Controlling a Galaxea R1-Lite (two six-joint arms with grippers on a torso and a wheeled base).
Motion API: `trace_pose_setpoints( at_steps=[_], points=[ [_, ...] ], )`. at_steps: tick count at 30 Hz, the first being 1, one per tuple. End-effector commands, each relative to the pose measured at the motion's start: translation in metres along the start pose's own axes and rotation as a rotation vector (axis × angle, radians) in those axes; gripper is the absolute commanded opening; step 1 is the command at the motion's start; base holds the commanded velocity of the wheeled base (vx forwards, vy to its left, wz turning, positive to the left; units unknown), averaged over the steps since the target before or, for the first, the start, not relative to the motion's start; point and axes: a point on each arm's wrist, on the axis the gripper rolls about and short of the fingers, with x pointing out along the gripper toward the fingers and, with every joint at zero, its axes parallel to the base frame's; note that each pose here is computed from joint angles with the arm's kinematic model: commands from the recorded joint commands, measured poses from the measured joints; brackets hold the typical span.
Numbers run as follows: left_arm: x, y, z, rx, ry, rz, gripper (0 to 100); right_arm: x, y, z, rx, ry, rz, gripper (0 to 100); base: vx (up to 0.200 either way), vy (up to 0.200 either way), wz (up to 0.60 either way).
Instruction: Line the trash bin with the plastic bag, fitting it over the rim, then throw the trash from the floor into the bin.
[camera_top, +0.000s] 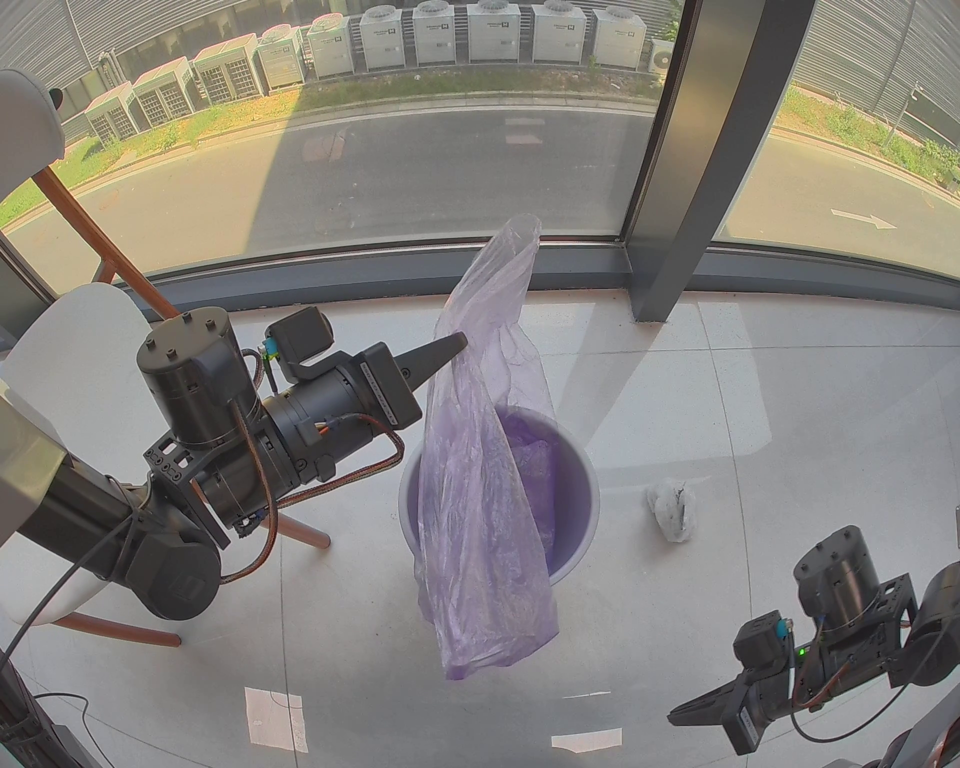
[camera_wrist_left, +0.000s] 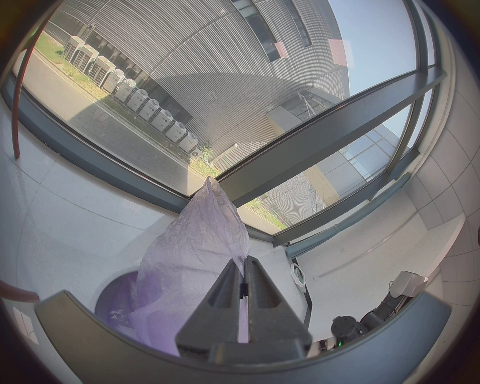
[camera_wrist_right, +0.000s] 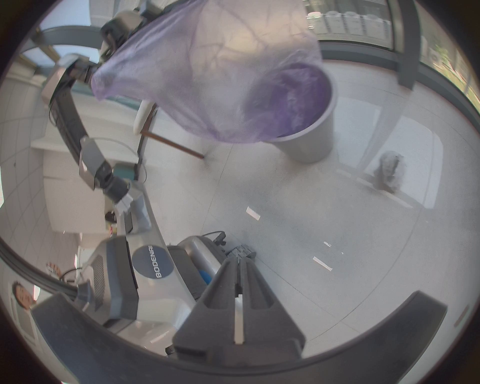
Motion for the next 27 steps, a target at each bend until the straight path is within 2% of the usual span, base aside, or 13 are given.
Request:
trace_pose_setpoints(
  at_steps=[1,11,16,19,21,24,25,27],
  points=[
    [0.0,0.001,0.0,-0.001,0.001,0.002,0,0.032,-0.01,0.009,-0.041,0.077,0.079,0,0.0,0.0,0.0],
    [0.001,0.003,-0.003,-0.004,0.007,0.006,0,0.08,-0.013,0.069,-0.102,-0.006,0.255,0,0.0,0.0,0.0],
    [0.004,0.006,-0.006,-0.007,0.014,0.011,0,0.107,-0.009,0.086,-0.144,-0.061,0.297,0,0.0,0.0,0.0],
    [0.008,0.007,-0.007,-0.007,0.014,0.008,0,0.124,0.003,0.109,-0.071,-0.113,0.334,0,0.0,0.0,0.0],
    [0.01,0.007,-0.007,-0.006,0.014,0.004,0,0.133,0.007,0.126,0.015,-0.167,0.358,0,0.0,0.0,0.0],
    [0.011,0.007,-0.008,-0.007,0.018,0.003,0,0.14,0.004,0.154,0.156,-0.297,0.386,0,0.0,0.0,0.0],
    [0.011,0.007,-0.008,-0.007,0.018,0.003,0,0.14,0.004,0.156,0.161,-0.303,0.387,0,0.0,0.0,0.0],
    [0.011,0.006,-0.009,-0.008,0.02,-0.001,0,0.14,0.001,0.174,0.27,-0.398,0.389,0,0.0,0.0,0.0]
  ],
)
